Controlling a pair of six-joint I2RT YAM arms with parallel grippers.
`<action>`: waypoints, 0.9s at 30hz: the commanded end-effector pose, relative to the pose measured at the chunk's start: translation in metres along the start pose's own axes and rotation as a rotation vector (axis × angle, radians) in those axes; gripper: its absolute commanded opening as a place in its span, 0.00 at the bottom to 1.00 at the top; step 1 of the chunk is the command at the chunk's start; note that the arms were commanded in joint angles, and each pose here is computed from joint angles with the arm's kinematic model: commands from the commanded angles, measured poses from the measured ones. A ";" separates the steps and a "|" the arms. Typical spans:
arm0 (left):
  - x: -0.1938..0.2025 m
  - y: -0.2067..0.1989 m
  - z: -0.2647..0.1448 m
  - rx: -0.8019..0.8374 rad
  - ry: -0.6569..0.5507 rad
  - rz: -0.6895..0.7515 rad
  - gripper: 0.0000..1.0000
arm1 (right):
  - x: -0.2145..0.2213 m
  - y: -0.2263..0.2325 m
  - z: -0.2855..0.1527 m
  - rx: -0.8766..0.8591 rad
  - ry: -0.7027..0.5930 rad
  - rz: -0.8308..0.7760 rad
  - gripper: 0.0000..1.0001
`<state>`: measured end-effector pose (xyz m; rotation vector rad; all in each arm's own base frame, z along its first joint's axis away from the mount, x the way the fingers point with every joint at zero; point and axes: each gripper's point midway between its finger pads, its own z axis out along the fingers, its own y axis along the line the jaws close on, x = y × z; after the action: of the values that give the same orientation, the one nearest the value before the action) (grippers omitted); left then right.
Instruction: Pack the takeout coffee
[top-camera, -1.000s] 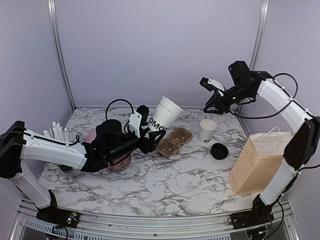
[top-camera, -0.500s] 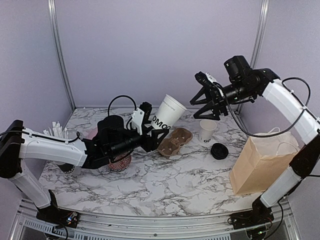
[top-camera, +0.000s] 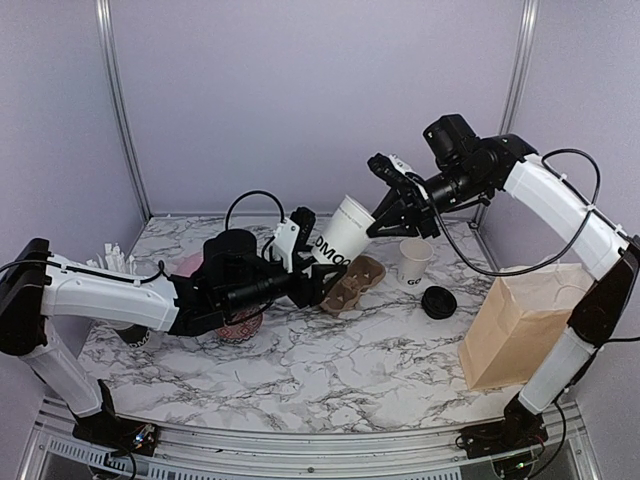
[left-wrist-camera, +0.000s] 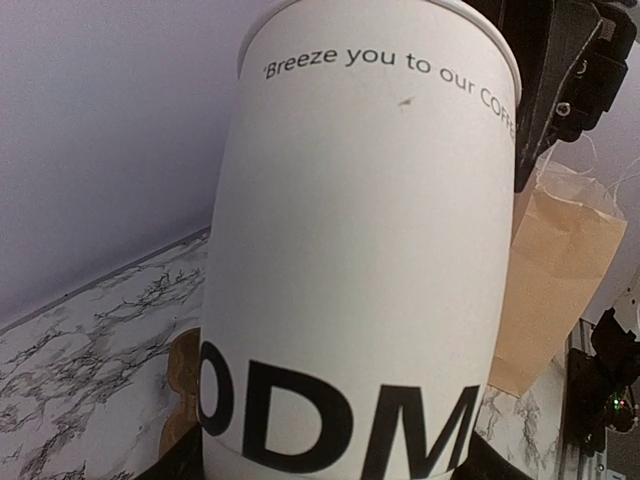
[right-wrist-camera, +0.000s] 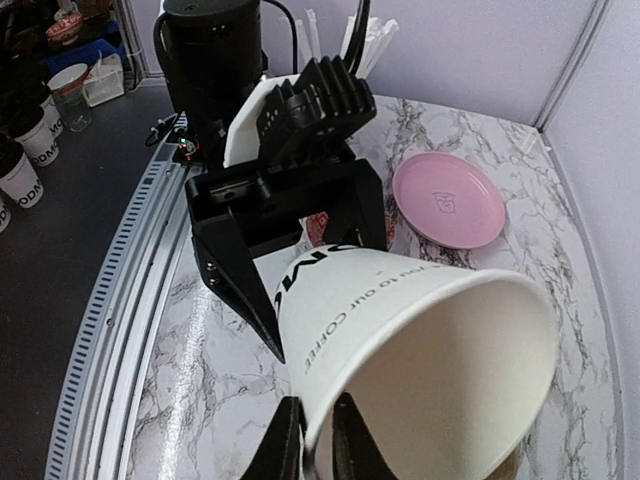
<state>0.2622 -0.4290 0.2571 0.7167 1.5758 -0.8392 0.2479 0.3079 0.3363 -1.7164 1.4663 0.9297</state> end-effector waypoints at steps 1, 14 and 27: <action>-0.008 0.007 0.001 -0.047 -0.013 -0.019 0.74 | -0.006 0.010 -0.005 -0.021 -0.001 -0.002 0.06; -0.021 0.103 -0.100 -0.571 0.154 0.078 0.99 | 0.045 0.001 0.038 0.099 0.274 -0.047 0.00; -0.057 0.152 -0.160 -0.817 0.065 -0.110 0.99 | 0.100 0.065 0.153 -0.084 0.544 -0.155 0.00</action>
<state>0.3128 -0.2281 0.3049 0.1182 1.8379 -0.2216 0.1808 0.3647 0.1798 -2.2120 1.6117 0.5428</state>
